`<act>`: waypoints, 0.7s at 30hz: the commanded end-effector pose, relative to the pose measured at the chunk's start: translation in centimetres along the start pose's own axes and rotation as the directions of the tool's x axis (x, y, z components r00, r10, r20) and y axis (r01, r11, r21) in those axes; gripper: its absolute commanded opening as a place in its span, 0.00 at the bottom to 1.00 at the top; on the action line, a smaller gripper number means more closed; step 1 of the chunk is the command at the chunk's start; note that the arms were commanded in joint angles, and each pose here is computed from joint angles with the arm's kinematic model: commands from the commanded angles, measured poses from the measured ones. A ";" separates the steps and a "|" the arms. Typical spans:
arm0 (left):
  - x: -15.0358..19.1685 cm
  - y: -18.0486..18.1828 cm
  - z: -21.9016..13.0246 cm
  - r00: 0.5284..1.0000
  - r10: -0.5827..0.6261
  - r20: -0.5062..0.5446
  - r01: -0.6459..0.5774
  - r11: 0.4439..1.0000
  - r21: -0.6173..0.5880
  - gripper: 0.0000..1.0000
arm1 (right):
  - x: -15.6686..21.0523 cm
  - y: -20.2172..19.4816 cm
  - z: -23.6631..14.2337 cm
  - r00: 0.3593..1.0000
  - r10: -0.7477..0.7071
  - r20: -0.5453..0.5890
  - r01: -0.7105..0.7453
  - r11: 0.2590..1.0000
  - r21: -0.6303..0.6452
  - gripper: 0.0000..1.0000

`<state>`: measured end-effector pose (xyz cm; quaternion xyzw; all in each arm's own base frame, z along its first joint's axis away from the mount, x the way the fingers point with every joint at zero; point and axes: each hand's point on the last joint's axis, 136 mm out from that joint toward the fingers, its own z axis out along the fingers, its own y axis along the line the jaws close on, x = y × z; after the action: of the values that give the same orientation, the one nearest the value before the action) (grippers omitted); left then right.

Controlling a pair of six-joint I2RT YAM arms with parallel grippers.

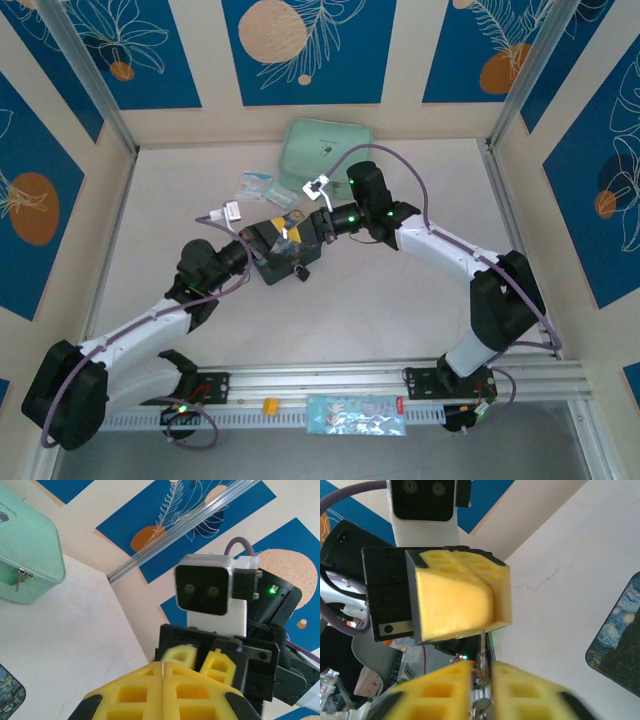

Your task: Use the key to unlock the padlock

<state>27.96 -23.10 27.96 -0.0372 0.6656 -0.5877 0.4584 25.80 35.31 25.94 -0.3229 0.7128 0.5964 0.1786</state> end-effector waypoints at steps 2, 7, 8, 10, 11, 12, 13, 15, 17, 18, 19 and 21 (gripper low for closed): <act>-1.2 -0.8 -0.4 0.998 0.017 0.060 -0.019 0.999 0.026 0.00 | -1.0 0.5 -0.6 0.996 0.026 0.090 -0.025 1.000 -0.006 0.50; -1.0 -0.8 -0.4 0.997 0.039 0.065 -0.040 0.999 0.022 0.00 | -1.4 -0.3 -0.8 0.978 0.074 0.196 -0.079 0.997 0.015 0.58; -0.9 -1.0 -0.3 0.997 0.045 0.061 -0.046 0.999 0.024 0.00 | -1.5 -0.4 -0.8 0.974 0.076 0.214 -0.082 0.996 0.021 0.58; -0.8 -1.0 -0.3 0.997 0.052 0.056 -0.053 0.998 0.022 0.00 | -1.6 -0.1 -0.6 0.970 0.068 0.235 -0.077 0.997 0.028 0.58; -0.8 -0.9 -0.3 0.997 0.055 0.057 -0.056 0.998 0.021 0.00 | -1.6 0.1 -0.5 0.968 0.060 0.242 -0.070 0.997 0.032 0.58; -0.8 -0.9 -0.3 0.997 0.055 0.057 -0.057 0.998 0.022 0.00 | -1.7 0.4 -0.4 0.968 0.049 0.247 -0.059 0.998 0.035 0.57; -0.7 -0.9 -0.4 0.997 0.055 0.057 -0.057 0.998 0.022 0.00 | -1.7 0.6 -0.4 0.967 0.043 0.251 -0.054 0.998 0.039 0.57; -0.8 -0.8 -0.4 0.997 0.053 0.062 -0.054 0.998 0.019 0.00 | -1.8 0.9 -0.3 0.966 0.031 0.257 -0.043 0.998 0.041 0.55; -0.7 -0.8 -0.5 0.997 0.049 0.066 -0.050 0.999 0.020 0.00 | -1.8 0.8 -0.2 0.965 0.033 0.261 -0.045 0.998 0.040 0.52; -0.7 -0.7 -0.5 0.997 0.048 0.067 -0.049 0.999 0.019 0.00 | -1.8 0.8 -0.1 0.965 0.035 0.261 -0.046 0.998 0.034 0.49; -0.7 -0.7 -0.5 0.997 0.044 0.070 -0.045 0.999 0.018 0.00 | -1.8 0.9 0.1 0.966 0.039 0.257 -0.048 0.999 0.026 0.45; -0.8 -0.7 -0.5 0.996 0.039 0.079 -0.041 0.999 0.021 0.00 | -1.7 1.0 0.5 0.967 0.044 0.251 -0.049 0.999 0.013 0.37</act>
<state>28.17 -22.72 27.69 -0.0484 0.6618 -0.5789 0.4739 26.37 36.00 27.13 -0.2285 0.7054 0.6232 0.2486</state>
